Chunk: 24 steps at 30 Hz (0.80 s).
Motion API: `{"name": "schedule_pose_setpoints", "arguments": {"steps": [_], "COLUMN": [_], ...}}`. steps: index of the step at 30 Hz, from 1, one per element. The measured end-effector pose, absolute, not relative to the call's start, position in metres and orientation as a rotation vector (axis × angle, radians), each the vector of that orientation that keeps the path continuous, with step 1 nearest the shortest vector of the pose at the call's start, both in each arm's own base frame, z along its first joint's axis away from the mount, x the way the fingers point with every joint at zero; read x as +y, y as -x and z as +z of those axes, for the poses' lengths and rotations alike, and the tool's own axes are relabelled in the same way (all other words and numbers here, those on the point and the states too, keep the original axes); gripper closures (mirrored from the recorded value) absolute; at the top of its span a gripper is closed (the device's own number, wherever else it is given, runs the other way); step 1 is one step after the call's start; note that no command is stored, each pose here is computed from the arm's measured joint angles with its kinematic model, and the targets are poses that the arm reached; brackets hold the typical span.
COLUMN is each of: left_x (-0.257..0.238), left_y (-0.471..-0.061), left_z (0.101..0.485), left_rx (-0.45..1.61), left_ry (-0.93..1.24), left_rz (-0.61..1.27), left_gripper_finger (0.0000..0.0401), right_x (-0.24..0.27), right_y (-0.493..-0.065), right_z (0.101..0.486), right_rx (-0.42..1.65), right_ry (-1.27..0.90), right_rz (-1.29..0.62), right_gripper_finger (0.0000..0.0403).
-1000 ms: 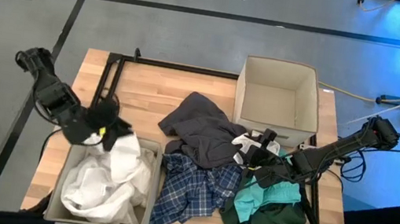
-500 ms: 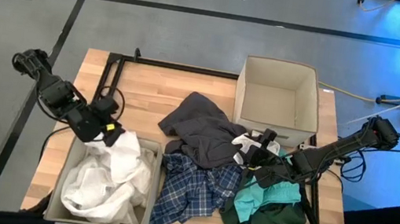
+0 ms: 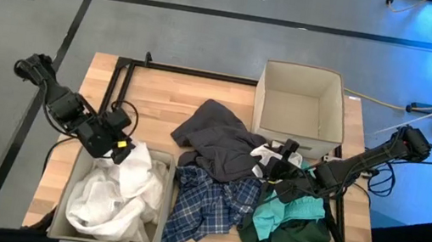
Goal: Sort clothes
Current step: Put the white shirt into the bottom left brown laundry bin
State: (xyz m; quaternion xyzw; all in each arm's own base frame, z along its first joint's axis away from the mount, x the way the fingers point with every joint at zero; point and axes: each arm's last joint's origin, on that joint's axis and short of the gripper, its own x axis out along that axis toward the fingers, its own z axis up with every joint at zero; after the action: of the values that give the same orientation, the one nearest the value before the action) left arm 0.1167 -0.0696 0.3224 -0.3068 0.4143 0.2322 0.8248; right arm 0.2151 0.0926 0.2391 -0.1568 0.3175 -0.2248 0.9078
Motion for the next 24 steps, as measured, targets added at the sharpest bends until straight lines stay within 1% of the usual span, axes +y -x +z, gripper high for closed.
{"name": "schedule_pose_setpoints", "arguments": {"steps": [4,6,8,13,14,21,24], "left_x": [-0.0713,-0.0723,-0.0727,-0.0723,-0.0722,-0.0731,-0.0761], "left_y": [-0.119,-0.1201,-0.1206,-0.1201,-0.12,-0.1212,-0.1242], "left_z": [0.3239,0.3245,0.3243,0.324,0.3239,0.3218,0.3261], "left_rx": [0.869,0.872,0.875,0.885,0.887,0.889,0.862], "left_ry": [0.64,0.616,0.599,0.566,0.56,0.544,0.571], "left_rz": [0.454,0.423,0.415,0.404,0.402,0.393,0.353], "left_gripper_finger": [0.0272,0.0283,0.0304,0.0381,0.039,0.0399,0.04], "right_x": [0.0926,0.0926,0.0926,0.0926,0.0926,0.0926,0.0926], "right_y": [-0.2151,-0.2152,-0.2152,-0.2152,-0.2152,-0.2152,-0.2152], "right_z": [0.2391,0.2391,0.2391,0.2391,0.2392,0.2392,0.2392], "right_rx": [0.655,0.655,0.655,0.655,0.655,0.655,0.655], "right_ry": [0.323,0.323,0.323,0.323,0.323,0.323,0.323], "right_rz": [-0.464,-0.464,-0.463,-0.464,-0.464,-0.464,-0.464], "right_gripper_finger": [0.0139,0.0139,0.0139,0.0139,0.0139,0.0139,0.0139]}}
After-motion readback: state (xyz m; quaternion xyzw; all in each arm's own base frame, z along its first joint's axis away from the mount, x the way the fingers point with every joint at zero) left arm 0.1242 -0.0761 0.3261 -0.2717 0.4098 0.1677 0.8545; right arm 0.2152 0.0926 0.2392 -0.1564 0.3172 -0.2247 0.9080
